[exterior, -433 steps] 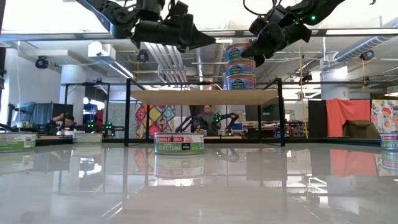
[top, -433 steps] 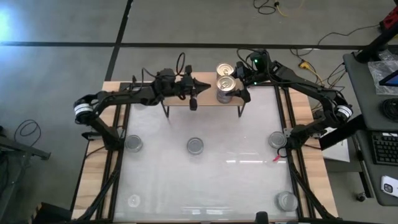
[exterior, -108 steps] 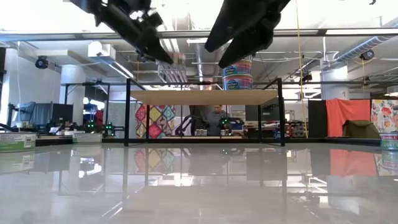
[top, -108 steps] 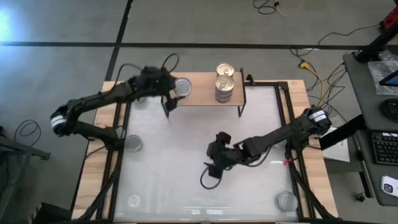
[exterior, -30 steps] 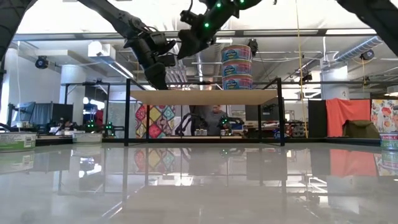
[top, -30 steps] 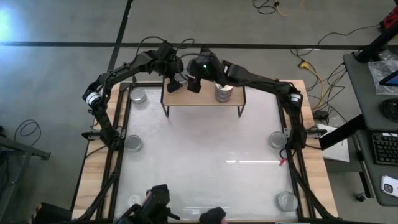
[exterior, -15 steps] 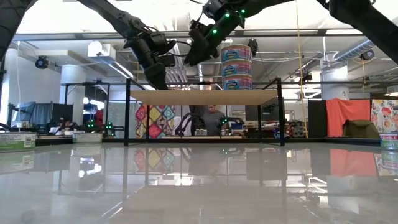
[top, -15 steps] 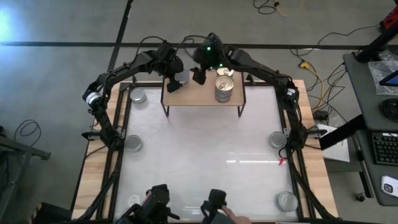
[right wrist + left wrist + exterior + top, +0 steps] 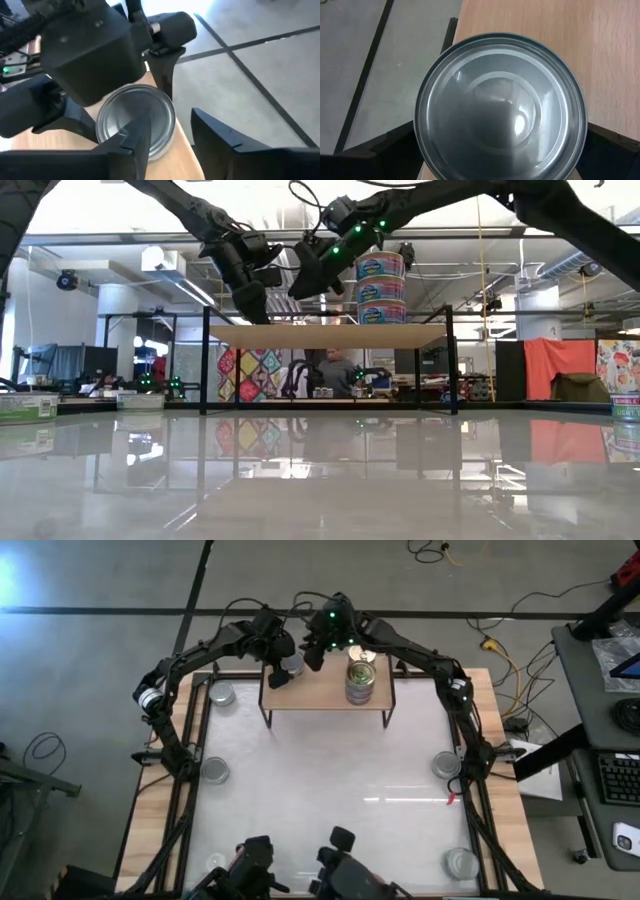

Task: Stack canned seafood by type on shelf
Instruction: Put the green tuna on the shelf

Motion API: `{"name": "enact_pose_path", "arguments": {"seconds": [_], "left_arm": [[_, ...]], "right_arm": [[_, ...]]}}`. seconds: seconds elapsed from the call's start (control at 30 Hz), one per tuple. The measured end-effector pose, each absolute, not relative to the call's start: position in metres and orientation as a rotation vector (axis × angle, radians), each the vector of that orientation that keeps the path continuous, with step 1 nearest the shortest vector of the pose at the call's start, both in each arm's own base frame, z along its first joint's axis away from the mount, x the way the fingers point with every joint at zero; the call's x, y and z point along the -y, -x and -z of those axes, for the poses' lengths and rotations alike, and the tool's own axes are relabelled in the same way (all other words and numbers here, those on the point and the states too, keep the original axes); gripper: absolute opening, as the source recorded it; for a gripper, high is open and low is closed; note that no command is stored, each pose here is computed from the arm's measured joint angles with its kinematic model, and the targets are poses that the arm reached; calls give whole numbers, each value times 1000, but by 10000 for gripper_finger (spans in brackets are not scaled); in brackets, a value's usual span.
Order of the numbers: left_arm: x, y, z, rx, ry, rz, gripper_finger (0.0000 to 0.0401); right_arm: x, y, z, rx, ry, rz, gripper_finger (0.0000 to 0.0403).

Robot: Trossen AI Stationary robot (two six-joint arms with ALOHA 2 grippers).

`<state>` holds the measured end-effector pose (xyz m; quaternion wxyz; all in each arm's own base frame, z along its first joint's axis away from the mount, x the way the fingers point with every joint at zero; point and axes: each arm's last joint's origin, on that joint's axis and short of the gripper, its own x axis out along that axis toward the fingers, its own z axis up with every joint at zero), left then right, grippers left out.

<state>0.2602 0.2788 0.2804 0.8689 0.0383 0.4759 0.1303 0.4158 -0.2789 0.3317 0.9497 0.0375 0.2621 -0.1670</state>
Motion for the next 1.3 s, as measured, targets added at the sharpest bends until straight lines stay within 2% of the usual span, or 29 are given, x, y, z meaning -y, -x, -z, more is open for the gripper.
{"name": "enact_pose_path", "arguments": {"seconds": [0.3,0.53,0.8,1.3], "left_arm": [[-280,-261,-281,-973,-83,-266,398],[-280,-262,-282,-963,-75,-276,399],[-281,-264,-283,-929,-78,-270,400],[-280,-264,-283,-915,-67,-240,400]], "right_arm": [[285,-423,-313,-539,-111,241,61],[287,-428,-304,-551,-104,231,30],[286,-428,-300,-557,-91,224,18],[286,-428,-293,-576,-77,216,18]]}}
